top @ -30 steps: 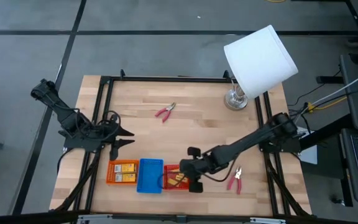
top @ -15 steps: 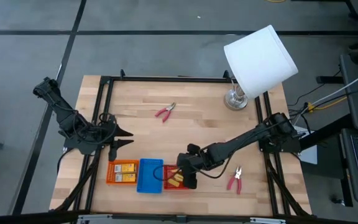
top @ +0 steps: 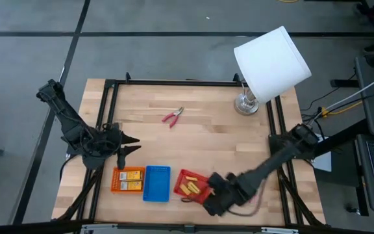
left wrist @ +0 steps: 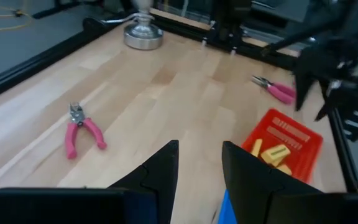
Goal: Pick & Place School Supplies
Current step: Adjust the red bin
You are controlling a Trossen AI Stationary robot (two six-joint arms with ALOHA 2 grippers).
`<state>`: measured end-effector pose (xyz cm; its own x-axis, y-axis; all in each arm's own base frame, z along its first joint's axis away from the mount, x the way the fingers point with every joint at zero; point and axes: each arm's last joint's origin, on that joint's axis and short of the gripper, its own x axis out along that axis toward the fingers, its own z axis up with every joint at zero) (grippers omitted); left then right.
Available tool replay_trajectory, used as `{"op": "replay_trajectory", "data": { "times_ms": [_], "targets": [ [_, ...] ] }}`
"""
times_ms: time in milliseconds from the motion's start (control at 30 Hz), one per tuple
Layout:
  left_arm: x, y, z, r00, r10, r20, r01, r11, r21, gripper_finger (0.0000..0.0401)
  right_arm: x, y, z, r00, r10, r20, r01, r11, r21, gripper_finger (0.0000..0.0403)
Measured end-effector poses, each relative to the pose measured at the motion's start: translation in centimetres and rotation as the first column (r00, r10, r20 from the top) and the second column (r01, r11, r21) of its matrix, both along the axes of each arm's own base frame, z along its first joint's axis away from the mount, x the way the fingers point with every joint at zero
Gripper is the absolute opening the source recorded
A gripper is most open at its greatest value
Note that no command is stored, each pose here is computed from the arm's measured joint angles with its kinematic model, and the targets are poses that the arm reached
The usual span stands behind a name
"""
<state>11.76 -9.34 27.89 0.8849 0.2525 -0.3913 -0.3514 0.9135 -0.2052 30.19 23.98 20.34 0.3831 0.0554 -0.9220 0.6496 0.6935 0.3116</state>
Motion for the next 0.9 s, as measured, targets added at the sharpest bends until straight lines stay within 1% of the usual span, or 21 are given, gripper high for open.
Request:
{"op": "replay_trajectory", "data": {
  "times_ms": [100, 200, 267, 333, 400, 467, 533, 600, 700, 767, 900],
  "targets": [
    [0.4, -0.4, -0.4, 1.000, 0.024, -0.005, -0.024, 1.000, -0.008, 0.0120, -2.3, 1.4, 1.3, 0.980, -0.187, 0.067, 0.186, 0.982, 0.013, 0.0191],
    [0.8, -0.9, -0.9, 0.999, 0.040, -0.018, -0.040, 0.999, -0.018, 0.0120, -4.1, 2.0, 2.7, 0.938, -0.323, 0.129, 0.319, 0.946, 0.050, 0.0187],
    [1.0, -1.1, -1.1, 0.998, 0.053, -0.021, -0.054, 0.998, -0.035, 0.0120, -5.7, 2.4, 3.2, 0.907, -0.411, 0.090, 0.405, 0.911, 0.082, 0.0185],
    [1.1, -1.2, -1.3, 0.997, 0.068, -0.020, -0.070, 0.996, -0.056, 0.0121, -7.3, 3.0, 2.9, 0.884, -0.467, -0.001, 0.465, 0.881, 0.083, 0.0183],
    [1.3, -1.3, -1.4, 0.996, 0.088, -0.012, -0.089, 0.993, -0.073, 0.0120, -8.4, 3.6, 2.8, 0.887, -0.456, -0.068, 0.460, 0.884, 0.080, 0.0180],
    [1.4, -1.4, -1.5, 0.995, 0.105, 0.003, -0.104, 0.991, -0.089, 0.0120, -8.5, 3.8, 2.8, 0.894, -0.442, -0.078, 0.448, 0.890, 0.088, 0.0176],
    [1.5, -1.5, -1.3, 0.994, 0.107, 0.019, -0.104, 0.989, -0.101, 0.0119, -8.0, 3.3, 2.8, 0.895, -0.444, -0.035, 0.446, 0.893, 0.069, 0.0170],
    [1.6, -1.6, -1.2, 0.994, 0.106, 0.032, -0.102, 0.990, -0.102, 0.0118, -7.2, 2.4, 2.6, 0.899, -0.438, -0.017, 0.438, 0.899, 0.021, 0.0162],
    [1.6, -1.6, -1.1, 0.993, 0.113, 0.045, -0.108, 0.989, -0.099, 0.0118, -5.9, 1.2, 1.5, 0.919, -0.389, -0.068, 0.387, 0.921, -0.038, 0.0147],
    [1.6, -1.6, -1.1, 0.992, 0.115, 0.046, -0.110, 0.989, -0.099, 0.0118, -4.7, 0.5, 0.6, 0.926, -0.361, -0.106, 0.359, 0.932, -0.044, 0.0131],
    [1.7, -1.7, -1.0, 0.992, 0.115, 0.056, -0.108, 0.988, -0.112, 0.0118, -3.5, -1.0, -0.6, 0.932, -0.340, -0.123, 0.334, 0.940, -0.069, 0.0089]
  ]
}}
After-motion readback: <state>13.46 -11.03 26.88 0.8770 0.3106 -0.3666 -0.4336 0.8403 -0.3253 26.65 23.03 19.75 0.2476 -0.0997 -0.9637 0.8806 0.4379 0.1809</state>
